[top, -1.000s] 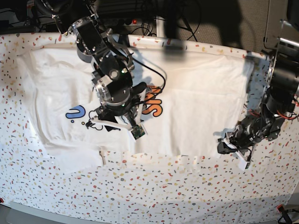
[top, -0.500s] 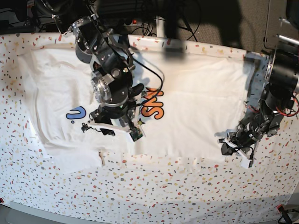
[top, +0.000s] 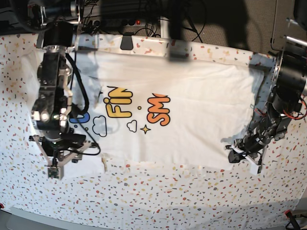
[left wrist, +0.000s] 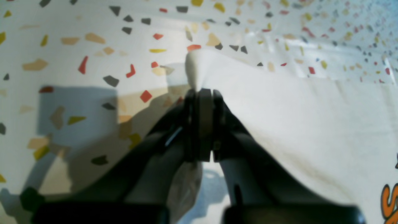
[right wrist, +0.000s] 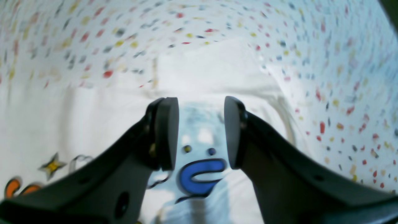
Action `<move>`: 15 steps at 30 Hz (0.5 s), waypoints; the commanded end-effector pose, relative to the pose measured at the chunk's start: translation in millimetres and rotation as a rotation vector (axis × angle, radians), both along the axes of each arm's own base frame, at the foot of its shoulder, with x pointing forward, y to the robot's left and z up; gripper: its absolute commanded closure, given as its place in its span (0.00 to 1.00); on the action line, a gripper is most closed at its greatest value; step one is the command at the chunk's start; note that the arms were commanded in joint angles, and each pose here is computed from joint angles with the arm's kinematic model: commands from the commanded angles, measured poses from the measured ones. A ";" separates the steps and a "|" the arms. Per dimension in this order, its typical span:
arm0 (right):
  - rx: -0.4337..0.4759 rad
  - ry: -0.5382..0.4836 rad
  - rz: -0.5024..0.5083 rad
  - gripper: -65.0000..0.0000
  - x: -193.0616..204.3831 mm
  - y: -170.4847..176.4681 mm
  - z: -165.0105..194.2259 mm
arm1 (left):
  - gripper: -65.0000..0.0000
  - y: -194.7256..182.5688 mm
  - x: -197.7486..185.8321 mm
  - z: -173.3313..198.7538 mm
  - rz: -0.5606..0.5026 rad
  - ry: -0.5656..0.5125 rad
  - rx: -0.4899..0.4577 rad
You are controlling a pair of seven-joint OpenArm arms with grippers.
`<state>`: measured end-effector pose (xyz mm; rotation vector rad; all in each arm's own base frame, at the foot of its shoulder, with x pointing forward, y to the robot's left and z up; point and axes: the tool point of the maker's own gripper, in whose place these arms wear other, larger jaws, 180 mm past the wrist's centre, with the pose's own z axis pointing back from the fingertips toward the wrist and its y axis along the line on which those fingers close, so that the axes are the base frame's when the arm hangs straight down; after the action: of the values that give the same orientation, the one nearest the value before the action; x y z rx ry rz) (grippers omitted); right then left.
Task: Fold the T-shirt properly
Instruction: 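Close both grippers on the shirt's side edges, then lift the hem edge with both grippers and carry it toward the collar fold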
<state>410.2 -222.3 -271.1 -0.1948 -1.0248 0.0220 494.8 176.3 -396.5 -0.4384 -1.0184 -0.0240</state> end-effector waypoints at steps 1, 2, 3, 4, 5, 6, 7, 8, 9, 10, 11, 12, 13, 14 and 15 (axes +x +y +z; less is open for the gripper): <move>0.022 -0.026 -0.001 0.62 9.1 -11.6 8.7 | 1.00 3.8 19.7 29.5 0.014 -0.080 -0.016; 0.035 -0.002 -0.004 0.62 12.7 -23.9 2.2 | 1.00 3.8 19.7 29.5 0.014 -0.081 -0.016; 0.034 0.028 -0.004 0.62 16.0 -35.0 -5.2 | 1.00 3.7 19.7 29.6 0.013 -0.081 -0.016; 0.025 0.062 0.002 0.62 19.0 -45.1 -12.9 | 1.00 3.8 19.9 29.9 0.014 -0.082 -0.016; 0.012 0.095 0.006 0.62 22.1 -54.5 -19.5 | 1.00 3.8 19.8 29.7 0.014 -0.081 -0.016; 0.031 0.113 0.001 0.62 25.6 -62.7 -24.7 | 1.00 4.1 19.8 29.7 0.014 -0.081 -0.016; 0.048 0.116 -0.009 0.62 30.3 -70.8 -28.0 | 1.00 4.1 19.7 29.6 0.014 -0.081 -0.016; 0.049 0.112 -0.018 0.62 35.7 -78.9 -30.0 | 1.00 4.0 19.7 29.7 0.014 -0.081 -0.016; 0.037 0.102 -0.029 0.62 41.0 -88.9 -30.0 | 1.00 3.8 19.8 29.6 0.014 -0.081 -0.016; 0.017 0.082 -0.038 0.62 46.9 -99.6 -28.2 | 1.00 3.7 19.7 29.6 0.013 -0.081 -0.016; -0.001 0.073 -0.049 0.62 50.5 -110.5 -28.4 | 1.00 4.0 19.7 29.6 0.014 -0.081 -0.016; 0.000 0.072 -0.058 0.62 53.1 -119.2 -29.7 | 1.00 4.0 19.7 29.6 0.014 -0.081 -0.016; 0.005 0.078 -0.069 0.62 54.6 -127.0 -33.0 | 1.00 4.2 19.7 29.6 0.014 -0.081 -0.015; 0.013 0.088 -0.074 0.62 55.5 -133.1 -37.5 | 1.00 5.4 19.6 29.7 0.015 -0.081 -0.014; 0.021 0.101 -0.069 0.62 55.8 -137.4 -42.5 | 1.00 5.6 19.6 29.7 0.015 -0.081 -0.014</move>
<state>451.6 -355.5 -341.1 -0.1998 -0.8438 -0.0403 494.9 176.2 -395.8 -0.4418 -1.0212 -0.0240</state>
